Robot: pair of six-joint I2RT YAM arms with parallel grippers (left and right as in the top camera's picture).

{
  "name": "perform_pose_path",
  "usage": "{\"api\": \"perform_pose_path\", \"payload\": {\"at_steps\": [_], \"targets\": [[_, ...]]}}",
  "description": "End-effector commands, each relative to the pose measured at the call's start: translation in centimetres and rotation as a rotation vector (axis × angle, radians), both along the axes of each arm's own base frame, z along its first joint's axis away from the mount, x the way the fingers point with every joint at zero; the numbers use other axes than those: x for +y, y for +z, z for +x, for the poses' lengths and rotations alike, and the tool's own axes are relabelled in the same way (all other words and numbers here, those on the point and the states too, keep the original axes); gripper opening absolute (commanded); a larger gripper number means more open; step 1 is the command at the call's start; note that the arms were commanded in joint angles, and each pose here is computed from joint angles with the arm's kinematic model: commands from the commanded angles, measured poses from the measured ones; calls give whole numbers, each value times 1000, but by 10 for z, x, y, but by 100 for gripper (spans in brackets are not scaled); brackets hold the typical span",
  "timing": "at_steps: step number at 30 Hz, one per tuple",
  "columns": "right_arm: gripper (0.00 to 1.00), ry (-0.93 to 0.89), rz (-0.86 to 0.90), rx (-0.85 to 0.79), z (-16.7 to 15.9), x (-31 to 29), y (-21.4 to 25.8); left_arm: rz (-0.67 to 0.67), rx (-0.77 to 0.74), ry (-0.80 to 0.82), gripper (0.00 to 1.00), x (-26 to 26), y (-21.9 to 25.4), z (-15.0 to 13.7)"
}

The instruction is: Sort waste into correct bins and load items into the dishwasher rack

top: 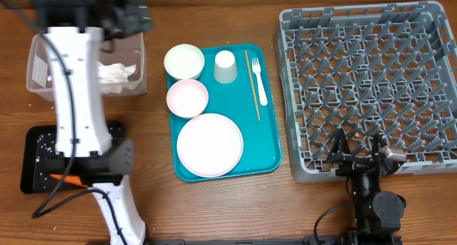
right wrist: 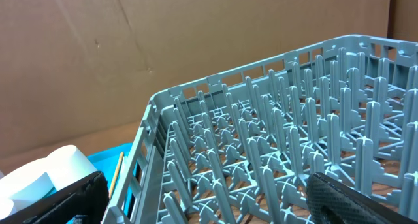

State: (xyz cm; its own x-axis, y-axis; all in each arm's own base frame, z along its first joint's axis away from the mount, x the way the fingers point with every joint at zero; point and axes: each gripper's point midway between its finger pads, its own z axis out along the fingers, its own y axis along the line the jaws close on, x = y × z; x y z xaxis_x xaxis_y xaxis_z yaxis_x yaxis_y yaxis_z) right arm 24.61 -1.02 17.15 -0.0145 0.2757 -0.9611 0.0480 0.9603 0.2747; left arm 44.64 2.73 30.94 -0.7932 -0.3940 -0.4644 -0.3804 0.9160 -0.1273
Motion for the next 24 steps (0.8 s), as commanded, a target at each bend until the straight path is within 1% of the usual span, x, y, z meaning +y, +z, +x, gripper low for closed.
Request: {"api": "perform_pose_path", "payload": {"at_steps": [1,3,5,8,10,12,14,15,16,18,19,21,22,24], "targets": [[100,-2,-6,-3,0,-1,-2,-9,2,181,100,70,-3,-8],[100,-2,-6,-3,0,-1,-2,-6,-18,285,100,117,-2,-14],[100,-2,-6,-3,0,-1,-2,-23,-39,370,100,147,0,-22],[100,-2,-6,-3,0,-1,-2,-53,-58,510,100,180,0,-35],[100,-15,-7,-8,0,-3,-1,-53,-62,556,100,196,0,-43],[100,-15,0,-39,0,-3,7,-38,-69,582,100,208,2,-48],[100,25,-5,-131,-1,4,29,-17,-64,606,100,217,2,-54],[100,82,11,-196,-3,14,45,-18,-64,608,100,218,2,-54],[100,208,105,-299,-11,33,72,-18,-64,608,100,218,2,-54],[100,388,245,-412,-29,56,104,-18,-64,606,100,217,2,-54],[100,496,345,-458,-42,68,121,-18,-64,606,100,217,2,-53],[100,603,513,-470,-54,75,135,-18,-64,606,100,217,2,-54],[100,613,567,-450,-53,75,134,-17,-64,605,100,217,2,-53],[100,490,628,-486,-45,53,135,-18,-64,606,100,217,2,-53]]}}
